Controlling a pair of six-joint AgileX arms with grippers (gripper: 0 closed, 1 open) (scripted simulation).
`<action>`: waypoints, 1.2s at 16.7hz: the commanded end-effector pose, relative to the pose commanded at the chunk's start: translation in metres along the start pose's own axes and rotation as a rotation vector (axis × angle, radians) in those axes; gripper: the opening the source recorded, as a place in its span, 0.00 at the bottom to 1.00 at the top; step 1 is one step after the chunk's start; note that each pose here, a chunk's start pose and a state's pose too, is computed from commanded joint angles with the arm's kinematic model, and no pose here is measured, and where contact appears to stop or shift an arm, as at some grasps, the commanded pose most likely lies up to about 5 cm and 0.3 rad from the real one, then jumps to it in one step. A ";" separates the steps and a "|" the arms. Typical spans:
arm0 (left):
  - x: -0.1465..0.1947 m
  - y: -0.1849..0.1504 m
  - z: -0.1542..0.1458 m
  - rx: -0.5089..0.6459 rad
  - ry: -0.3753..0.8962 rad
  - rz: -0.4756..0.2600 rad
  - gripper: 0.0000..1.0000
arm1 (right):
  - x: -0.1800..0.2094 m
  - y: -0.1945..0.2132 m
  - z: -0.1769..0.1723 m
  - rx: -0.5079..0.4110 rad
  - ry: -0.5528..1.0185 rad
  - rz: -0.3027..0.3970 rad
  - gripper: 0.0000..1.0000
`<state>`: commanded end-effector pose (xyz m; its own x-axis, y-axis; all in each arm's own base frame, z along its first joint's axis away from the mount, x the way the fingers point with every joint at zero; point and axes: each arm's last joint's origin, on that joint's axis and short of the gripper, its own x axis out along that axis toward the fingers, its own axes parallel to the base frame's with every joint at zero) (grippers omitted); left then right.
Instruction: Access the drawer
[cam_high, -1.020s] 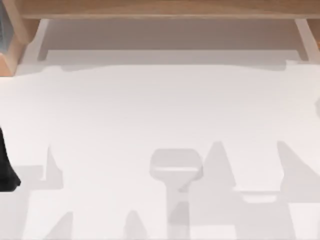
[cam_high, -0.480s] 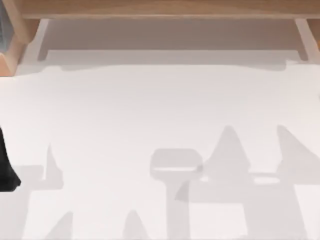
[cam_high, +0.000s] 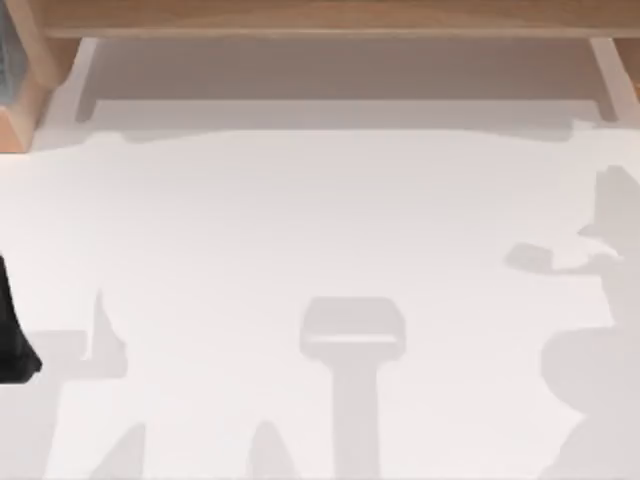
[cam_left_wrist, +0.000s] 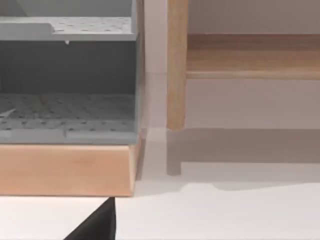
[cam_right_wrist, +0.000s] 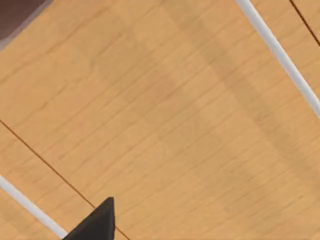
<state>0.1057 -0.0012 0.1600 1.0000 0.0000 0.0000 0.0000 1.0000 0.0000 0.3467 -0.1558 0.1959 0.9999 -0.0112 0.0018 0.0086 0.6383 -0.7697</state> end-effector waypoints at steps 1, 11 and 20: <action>0.000 0.000 0.000 0.000 0.000 0.000 1.00 | 0.010 0.007 -0.012 -0.100 0.002 0.002 1.00; 0.000 0.000 0.000 0.000 0.000 0.000 1.00 | 0.056 0.066 -0.086 -0.689 -0.001 0.002 1.00; 0.000 0.000 0.000 0.000 0.000 0.000 1.00 | 0.067 0.066 -0.086 -0.692 -0.001 0.002 1.00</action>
<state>0.1057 -0.0012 0.1600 1.0000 0.0000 0.0000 0.0000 1.0000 0.0000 0.4138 -0.1807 0.0897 1.0000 -0.0099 0.0002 0.0002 0.0000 -1.0000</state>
